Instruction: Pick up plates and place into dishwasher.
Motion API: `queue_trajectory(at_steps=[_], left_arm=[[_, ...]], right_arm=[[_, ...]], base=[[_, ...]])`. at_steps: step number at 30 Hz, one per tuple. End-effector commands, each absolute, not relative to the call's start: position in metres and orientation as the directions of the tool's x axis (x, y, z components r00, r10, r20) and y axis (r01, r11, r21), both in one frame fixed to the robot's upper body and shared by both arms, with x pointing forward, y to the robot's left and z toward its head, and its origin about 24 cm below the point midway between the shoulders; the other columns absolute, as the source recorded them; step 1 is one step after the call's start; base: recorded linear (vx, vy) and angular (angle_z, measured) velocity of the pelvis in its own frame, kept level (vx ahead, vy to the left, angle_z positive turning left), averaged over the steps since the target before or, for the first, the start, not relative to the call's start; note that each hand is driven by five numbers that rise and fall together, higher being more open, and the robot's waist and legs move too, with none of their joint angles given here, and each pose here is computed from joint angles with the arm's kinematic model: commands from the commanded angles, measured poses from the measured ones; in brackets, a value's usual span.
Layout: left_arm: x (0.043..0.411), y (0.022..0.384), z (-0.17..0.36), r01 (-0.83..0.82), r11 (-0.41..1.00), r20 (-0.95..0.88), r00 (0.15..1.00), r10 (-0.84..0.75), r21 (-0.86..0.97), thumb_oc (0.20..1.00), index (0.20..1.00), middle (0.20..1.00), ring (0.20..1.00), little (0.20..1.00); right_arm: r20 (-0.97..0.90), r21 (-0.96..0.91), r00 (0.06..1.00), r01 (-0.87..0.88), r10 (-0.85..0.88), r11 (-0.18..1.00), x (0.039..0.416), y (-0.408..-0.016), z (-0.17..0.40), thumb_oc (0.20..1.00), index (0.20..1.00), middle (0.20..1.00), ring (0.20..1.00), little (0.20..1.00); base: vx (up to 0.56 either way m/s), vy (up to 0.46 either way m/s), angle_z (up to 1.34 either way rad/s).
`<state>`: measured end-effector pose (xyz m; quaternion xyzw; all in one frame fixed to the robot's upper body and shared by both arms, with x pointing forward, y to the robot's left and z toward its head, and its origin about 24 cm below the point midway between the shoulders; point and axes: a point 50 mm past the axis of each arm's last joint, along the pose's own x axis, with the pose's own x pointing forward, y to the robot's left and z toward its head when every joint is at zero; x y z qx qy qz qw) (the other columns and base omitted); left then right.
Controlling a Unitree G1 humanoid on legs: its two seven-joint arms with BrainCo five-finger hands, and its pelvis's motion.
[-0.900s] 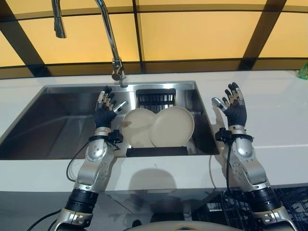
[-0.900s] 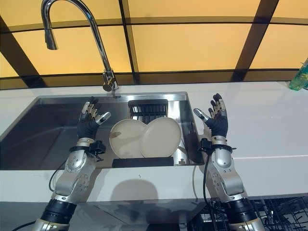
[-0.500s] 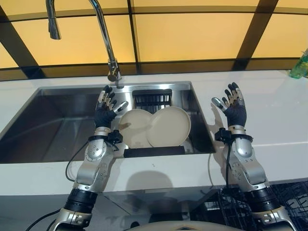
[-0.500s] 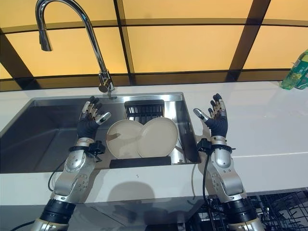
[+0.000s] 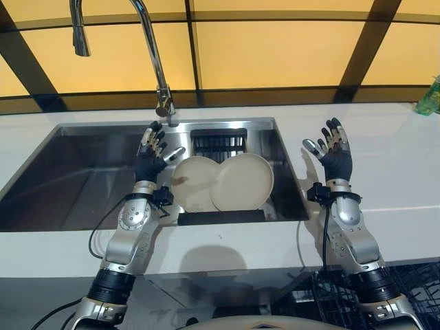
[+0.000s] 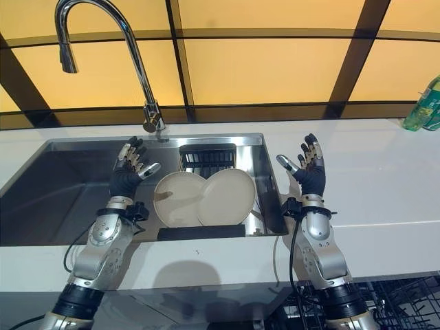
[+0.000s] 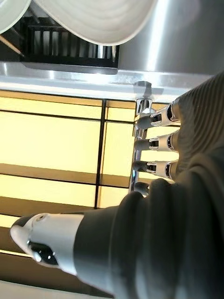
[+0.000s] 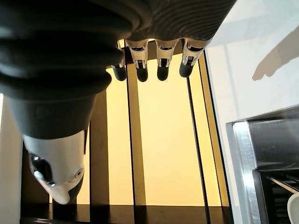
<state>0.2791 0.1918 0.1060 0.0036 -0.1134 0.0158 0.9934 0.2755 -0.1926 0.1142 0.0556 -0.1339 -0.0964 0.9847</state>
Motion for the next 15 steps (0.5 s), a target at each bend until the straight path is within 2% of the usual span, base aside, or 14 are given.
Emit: queue_trajectory(at_steps=[1,6,15], left_arm=[[0.296,0.207,0.127,-0.077,0.986,0.299,0.954,0.030,0.147,1.000,1.000,1.000,1.000,1.000],[0.300,0.224,0.127,-0.113,0.970,0.297,0.954,0.046,0.214,1.000,1.000,1.000,1.000,1.000],[0.304,0.232,0.140,-0.177,0.910,0.385,0.923,0.021,0.376,1.000,1.000,1.000,1.000,1.000]], right_arm=[[0.328,0.163,0.917,0.183,-0.228,0.970,0.273,-0.199,0.128,1.000,1.000,1.000,1.000,1.000],[0.297,0.158,0.929,0.178,-0.219,0.971,0.271,-0.200,0.122,1.000,1.000,1.000,1.000,1.000],[0.262,0.157,0.941,0.177,-0.214,0.972,0.264,-0.203,0.111,1.000,1.000,1.000,1.000,1.000]], base=[[0.10,0.016,-0.06],[0.10,0.009,-0.10],[0.08,-0.006,-0.13]])
